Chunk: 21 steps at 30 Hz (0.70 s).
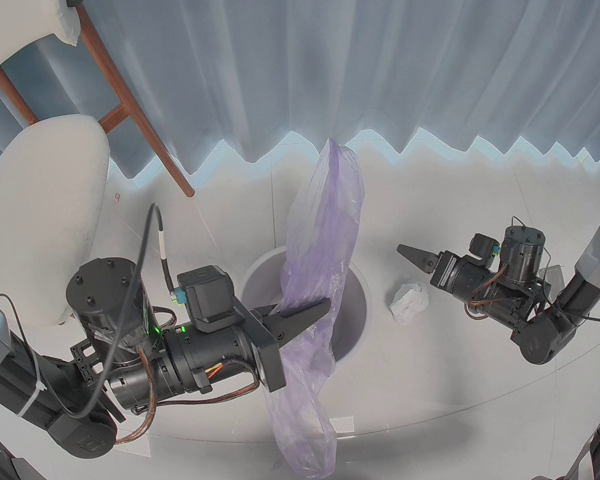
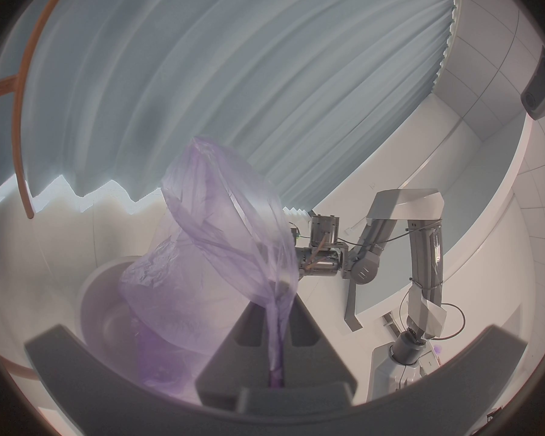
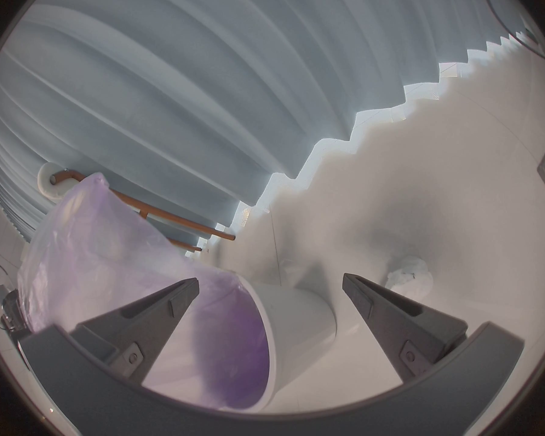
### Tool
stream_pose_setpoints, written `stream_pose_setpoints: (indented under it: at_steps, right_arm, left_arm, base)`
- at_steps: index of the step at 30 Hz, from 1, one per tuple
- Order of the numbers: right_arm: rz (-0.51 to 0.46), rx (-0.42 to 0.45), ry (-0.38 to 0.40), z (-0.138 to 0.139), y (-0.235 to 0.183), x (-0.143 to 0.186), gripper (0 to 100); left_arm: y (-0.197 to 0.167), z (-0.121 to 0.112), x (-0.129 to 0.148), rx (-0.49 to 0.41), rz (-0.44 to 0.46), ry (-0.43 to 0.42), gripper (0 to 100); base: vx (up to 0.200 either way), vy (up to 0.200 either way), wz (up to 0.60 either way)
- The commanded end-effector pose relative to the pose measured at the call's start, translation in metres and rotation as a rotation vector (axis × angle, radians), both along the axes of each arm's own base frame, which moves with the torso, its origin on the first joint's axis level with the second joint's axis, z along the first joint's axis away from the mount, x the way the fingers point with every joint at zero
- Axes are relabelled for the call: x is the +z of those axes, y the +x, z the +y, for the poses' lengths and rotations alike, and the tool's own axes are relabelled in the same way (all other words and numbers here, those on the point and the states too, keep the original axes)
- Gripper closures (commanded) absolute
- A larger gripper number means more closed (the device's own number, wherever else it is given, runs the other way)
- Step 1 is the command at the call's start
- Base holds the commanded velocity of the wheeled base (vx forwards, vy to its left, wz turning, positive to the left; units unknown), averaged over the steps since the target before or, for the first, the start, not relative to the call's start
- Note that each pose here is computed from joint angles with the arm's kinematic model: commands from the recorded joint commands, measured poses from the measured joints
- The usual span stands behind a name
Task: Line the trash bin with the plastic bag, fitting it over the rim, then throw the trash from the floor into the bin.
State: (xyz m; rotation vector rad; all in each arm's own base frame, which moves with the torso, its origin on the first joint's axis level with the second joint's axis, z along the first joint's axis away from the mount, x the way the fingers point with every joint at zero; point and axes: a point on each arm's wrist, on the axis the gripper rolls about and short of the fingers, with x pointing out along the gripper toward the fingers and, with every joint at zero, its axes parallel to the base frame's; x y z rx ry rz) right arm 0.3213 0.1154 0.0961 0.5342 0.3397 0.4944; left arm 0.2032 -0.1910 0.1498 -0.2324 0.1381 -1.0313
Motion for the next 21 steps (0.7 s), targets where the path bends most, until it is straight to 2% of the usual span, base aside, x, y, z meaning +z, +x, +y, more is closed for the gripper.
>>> stream_pose_setpoints:
  at_steps: [1, 2, 3, 14, 21]
  right_arm:
    - [-0.029, -0.001, 0.032, 0.019, 0.020, 0.001, 0]
    - [-0.032, -0.002, 0.036, 0.020, 0.021, 0.001, 0]
    - [-0.037, -0.002, 0.051, 0.022, 0.025, 0.003, 100]
    - [-0.079, 0.052, 0.073, 0.054, 0.047, -0.003, 100]
    - [-0.143, 0.095, 0.102, 0.074, 0.061, 0.004, 100]
  left_arm:
    - [-0.002, -0.003, 0.000, -0.013, 0.002, 0.001, 100]
    - [-0.002, -0.003, 0.000, -0.011, 0.002, 0.001, 100]
    - [-0.002, -0.003, 0.000, -0.011, 0.002, 0.001, 100]
    - [-0.012, -0.010, 0.001, -0.053, -0.003, -0.002, 100]
    - [-0.011, -0.011, -0.001, -0.054, 0.001, 0.004, 100]
  base:
    - [0.000, 0.000, 0.00]
    - [0.000, 0.000, 0.00]
    - [0.000, 0.000, 0.00]
    - [0.000, 0.000, 0.00]
    - [0.000, 0.000, 0.00]
